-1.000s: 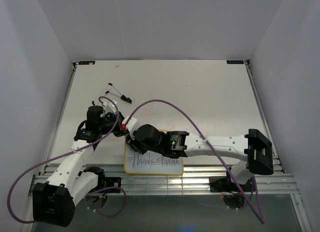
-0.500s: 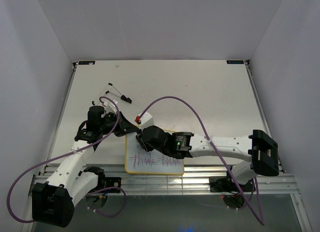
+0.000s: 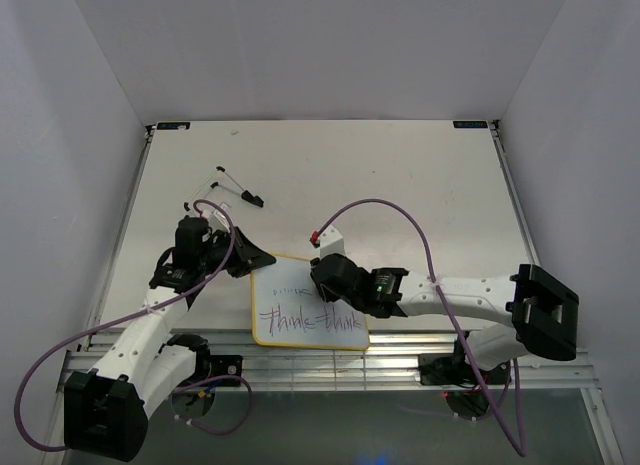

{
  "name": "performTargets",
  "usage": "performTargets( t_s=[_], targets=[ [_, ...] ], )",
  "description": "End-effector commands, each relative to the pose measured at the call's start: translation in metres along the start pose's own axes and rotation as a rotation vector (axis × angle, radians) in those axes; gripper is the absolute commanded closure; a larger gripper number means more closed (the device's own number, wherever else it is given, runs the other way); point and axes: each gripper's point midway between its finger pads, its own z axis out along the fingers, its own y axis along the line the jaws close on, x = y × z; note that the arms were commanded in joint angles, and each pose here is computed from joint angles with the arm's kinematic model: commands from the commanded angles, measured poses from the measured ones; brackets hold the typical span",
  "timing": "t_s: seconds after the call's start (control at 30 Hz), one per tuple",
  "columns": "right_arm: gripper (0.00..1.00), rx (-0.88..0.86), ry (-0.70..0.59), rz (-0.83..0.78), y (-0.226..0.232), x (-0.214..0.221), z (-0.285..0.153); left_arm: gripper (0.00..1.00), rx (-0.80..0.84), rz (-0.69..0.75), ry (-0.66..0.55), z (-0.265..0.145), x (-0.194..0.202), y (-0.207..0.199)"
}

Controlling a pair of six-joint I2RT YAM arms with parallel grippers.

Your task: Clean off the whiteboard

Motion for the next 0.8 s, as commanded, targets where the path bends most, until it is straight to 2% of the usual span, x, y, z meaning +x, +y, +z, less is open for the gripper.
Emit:
performTargets(
  t_s=[0.0,0.13,0.37,0.47,0.77],
  targets=[
    [0.69,-0.111,0.160,-0.096,0.012,0.050,-0.003,1.00,0.108,0.125,-0.153,-0.006,-0.031,-0.031],
    [0.69,-0.308,0.089,-0.097,0.072,0.022,-0.014,1.00,0.099,0.109,-0.170,-0.005,-0.032,-0.027],
    [0.69,-0.522,0.003,-0.138,0.160,-0.011,-0.040,1.00,0.056,0.068,-0.192,-0.001,-0.033,-0.014],
    [0.69,-0.544,0.007,-0.181,0.182,-0.009,-0.038,1.00,0.042,0.051,-0.199,0.000,-0.033,-0.008],
    [0.69,-0.621,-0.038,-0.206,0.226,-0.043,-0.040,1.00,-0.004,0.005,-0.252,-0.002,-0.036,0.003]
  ],
)
